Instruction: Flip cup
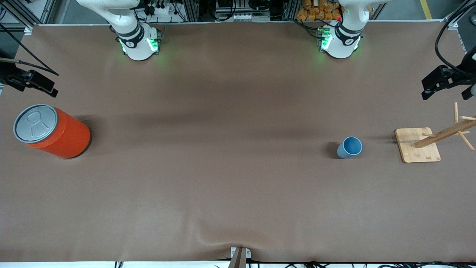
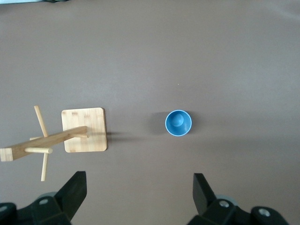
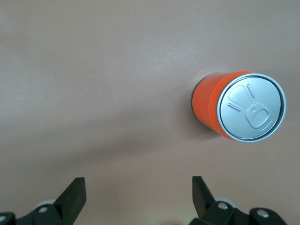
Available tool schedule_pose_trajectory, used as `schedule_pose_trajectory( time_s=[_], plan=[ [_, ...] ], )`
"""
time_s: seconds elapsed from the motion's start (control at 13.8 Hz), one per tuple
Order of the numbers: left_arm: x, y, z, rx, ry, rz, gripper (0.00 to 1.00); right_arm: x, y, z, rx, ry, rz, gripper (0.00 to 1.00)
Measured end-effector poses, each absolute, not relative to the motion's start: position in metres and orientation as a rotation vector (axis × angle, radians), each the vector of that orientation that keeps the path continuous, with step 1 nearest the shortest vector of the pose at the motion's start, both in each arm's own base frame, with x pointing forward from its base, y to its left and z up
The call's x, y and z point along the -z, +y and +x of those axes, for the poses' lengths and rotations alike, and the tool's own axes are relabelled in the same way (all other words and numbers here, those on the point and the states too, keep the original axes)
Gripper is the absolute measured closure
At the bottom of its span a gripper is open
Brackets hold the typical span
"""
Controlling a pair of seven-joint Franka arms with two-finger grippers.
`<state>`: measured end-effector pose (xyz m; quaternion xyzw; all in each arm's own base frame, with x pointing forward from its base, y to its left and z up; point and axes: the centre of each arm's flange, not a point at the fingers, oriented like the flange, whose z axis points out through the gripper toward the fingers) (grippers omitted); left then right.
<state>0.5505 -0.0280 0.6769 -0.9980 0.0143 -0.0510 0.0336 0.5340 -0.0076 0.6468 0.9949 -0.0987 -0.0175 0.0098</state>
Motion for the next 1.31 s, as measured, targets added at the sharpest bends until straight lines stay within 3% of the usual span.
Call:
schedule_pose_trajectory(
  time_s=[1.31],
  plan=[
    [-0.661,-0.047,0.523,0.063,-0.053,-3.123,0.00,-0.647,-0.008,0.534,0.055,-0.308,3.106,0.00]
  ],
)
